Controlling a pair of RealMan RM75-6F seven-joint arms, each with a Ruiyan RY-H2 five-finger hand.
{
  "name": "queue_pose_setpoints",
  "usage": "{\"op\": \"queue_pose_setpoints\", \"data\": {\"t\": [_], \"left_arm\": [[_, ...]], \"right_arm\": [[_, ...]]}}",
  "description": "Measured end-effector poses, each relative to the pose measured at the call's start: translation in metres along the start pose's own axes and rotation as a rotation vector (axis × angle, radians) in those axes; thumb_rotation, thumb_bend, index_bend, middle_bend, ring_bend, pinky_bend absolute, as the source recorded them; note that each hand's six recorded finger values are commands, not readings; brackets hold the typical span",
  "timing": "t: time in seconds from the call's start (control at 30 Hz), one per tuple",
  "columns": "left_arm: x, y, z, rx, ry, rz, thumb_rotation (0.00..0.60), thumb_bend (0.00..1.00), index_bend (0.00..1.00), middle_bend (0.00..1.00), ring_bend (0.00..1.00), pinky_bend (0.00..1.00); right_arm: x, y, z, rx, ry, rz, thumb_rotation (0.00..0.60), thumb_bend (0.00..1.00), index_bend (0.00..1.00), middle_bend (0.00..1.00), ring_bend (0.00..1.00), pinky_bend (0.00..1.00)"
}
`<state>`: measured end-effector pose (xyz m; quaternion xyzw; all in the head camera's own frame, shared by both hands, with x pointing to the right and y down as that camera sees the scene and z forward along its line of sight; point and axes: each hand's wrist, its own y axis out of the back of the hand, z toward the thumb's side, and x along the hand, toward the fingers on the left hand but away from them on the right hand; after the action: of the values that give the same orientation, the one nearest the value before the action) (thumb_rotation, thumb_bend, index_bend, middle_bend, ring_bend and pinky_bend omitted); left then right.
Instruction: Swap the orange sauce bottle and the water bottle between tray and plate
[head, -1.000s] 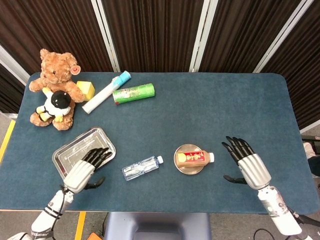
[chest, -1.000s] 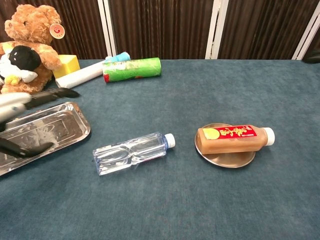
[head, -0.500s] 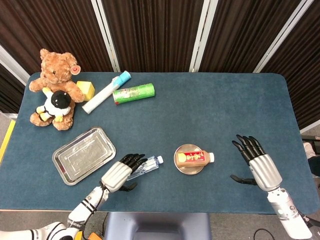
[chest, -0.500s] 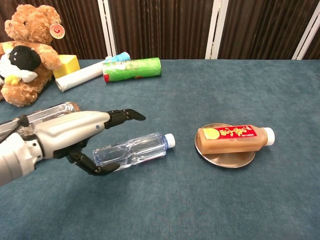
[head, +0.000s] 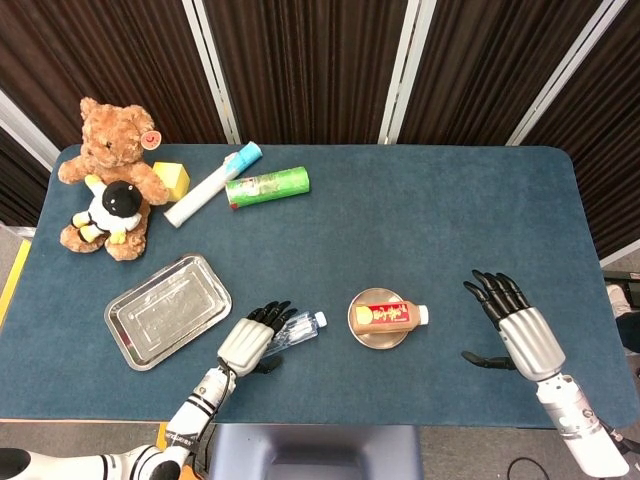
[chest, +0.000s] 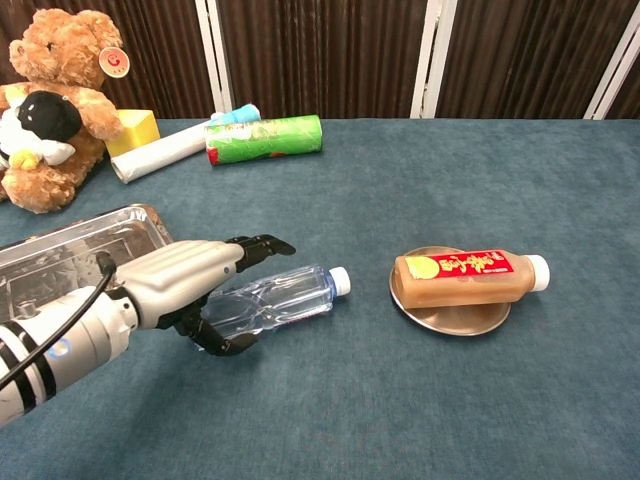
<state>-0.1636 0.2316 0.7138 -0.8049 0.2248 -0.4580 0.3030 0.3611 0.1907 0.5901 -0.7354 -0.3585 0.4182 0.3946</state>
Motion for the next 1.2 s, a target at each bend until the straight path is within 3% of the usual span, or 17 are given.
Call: {"op": "queue_pose_setpoints", "data": {"t": [0.1,0.37,0.43,0.6,0.7,0.97,1.2], "left_arm": [[0.001,-0.001,-0.002,0.013,0.013,0.005,0.6,0.35,0.12,0.12,0.16,0.42],[0.01,-0.015,-0.012,0.042,0.073,-0.02,0.6,0.35,0.27,0.28,0.31,0.53],[0.011,-0.016,-0.012,0.046,0.076,-0.018,0.6,0.36,0.37,0.38,0.38,0.58],[0.013,-0.009,-0.011,0.035,0.077,0.036,0.6,0.45,0.65,0.72,0.66,0.81],[0.012,-0.005,-0.009,0.016,0.077,0.082,0.6,0.52,0.76,0.83,0.76,0.9],[0.005,0.008,-0.009,-0.063,0.06,0.147,0.6,0.57,0.8,0.88,0.8,0.94],[-0.011,0.043,-0.046,-0.057,0.085,0.243,0.6,0.56,0.81,0.88,0.8,0.94]], "right_arm": [[0.0,0.0,0.0,-0.006,0.0,0.004,0.6,0.12,0.0,0.02,0.0,0.15],[-0.001,0.0,-0.002,-0.014,-0.015,0.01,0.6,0.12,0.0,0.02,0.0,0.15],[-0.001,0.0,-0.002,-0.012,-0.016,0.01,0.6,0.12,0.0,0.02,0.0,0.15],[-0.002,-0.002,-0.003,-0.006,-0.019,0.018,0.6,0.12,0.0,0.02,0.0,0.15],[-0.003,-0.004,-0.002,-0.002,-0.018,0.027,0.6,0.12,0.0,0.02,0.0,0.15],[-0.003,-0.009,-0.001,0.005,-0.019,0.043,0.6,0.12,0.0,0.02,0.0,0.15],[-0.001,-0.008,0.0,0.008,-0.017,0.045,0.6,0.12,0.0,0.02,0.0,0.15]]}}
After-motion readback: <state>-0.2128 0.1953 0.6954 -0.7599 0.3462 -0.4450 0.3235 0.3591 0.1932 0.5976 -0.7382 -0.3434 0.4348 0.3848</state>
